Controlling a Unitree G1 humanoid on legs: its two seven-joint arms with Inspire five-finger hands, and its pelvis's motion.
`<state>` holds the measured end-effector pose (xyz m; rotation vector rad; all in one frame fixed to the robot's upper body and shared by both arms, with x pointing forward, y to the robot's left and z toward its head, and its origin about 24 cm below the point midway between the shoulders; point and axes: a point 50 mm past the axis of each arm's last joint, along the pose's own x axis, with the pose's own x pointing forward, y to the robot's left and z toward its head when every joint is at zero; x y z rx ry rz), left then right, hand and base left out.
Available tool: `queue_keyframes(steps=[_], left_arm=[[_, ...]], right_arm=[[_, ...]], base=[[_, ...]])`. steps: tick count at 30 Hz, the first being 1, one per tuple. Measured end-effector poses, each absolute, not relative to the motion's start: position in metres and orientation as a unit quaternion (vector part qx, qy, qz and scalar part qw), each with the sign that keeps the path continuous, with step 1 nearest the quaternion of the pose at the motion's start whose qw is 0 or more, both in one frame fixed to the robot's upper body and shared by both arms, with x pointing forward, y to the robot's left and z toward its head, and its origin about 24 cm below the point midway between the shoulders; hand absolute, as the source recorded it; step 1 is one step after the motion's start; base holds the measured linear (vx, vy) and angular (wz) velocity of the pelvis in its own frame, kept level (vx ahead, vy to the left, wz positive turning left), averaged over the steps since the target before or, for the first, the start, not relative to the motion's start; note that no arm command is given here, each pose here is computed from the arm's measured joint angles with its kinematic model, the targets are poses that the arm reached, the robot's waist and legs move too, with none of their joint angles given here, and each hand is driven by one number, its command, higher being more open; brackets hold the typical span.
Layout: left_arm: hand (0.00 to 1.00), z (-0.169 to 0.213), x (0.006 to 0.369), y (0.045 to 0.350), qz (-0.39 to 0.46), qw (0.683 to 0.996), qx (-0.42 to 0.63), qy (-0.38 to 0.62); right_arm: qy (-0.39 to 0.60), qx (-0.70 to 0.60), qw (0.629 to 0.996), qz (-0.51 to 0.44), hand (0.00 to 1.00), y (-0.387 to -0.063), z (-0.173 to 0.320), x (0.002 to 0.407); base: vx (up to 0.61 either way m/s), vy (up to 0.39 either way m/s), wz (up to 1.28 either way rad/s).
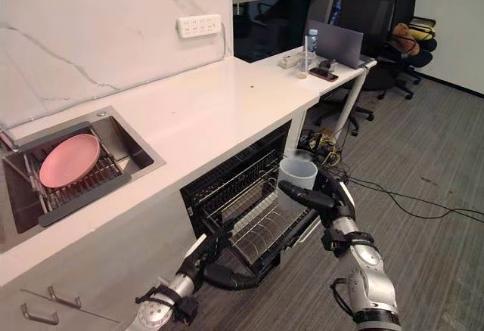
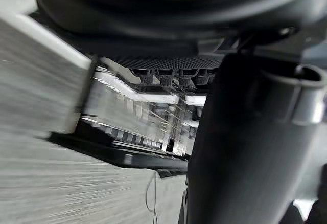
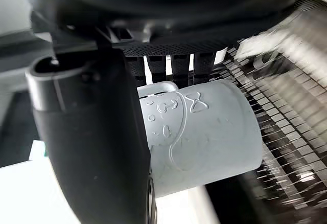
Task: Walk over to the sink, pick up the cup, carry it to the dishwasher, place the cup inside the dishwasher, then close the dishwasher door
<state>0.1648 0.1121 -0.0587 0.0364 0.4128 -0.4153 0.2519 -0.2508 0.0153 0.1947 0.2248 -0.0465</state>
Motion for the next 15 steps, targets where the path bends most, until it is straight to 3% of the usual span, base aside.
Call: queue_keyframes(steps=[9,15], left_arm=[[1.00,-0.088,0.132,0.142,-0.162,0.942,0.016,0.292],[1.00,-0.096,0.137,0.161,-0.134,0.941,0.051,0.306]], right_arm=[[0.223,0.001,0.975,-0.016,0.00,-0.264,-0.003,0.291],[0.201,-0.040,0.978,-0.045,0.00,-0.296,0.053,0.338]], base=[[-0.10,0.018,0.37],[-0.03,0.037,0.27]])
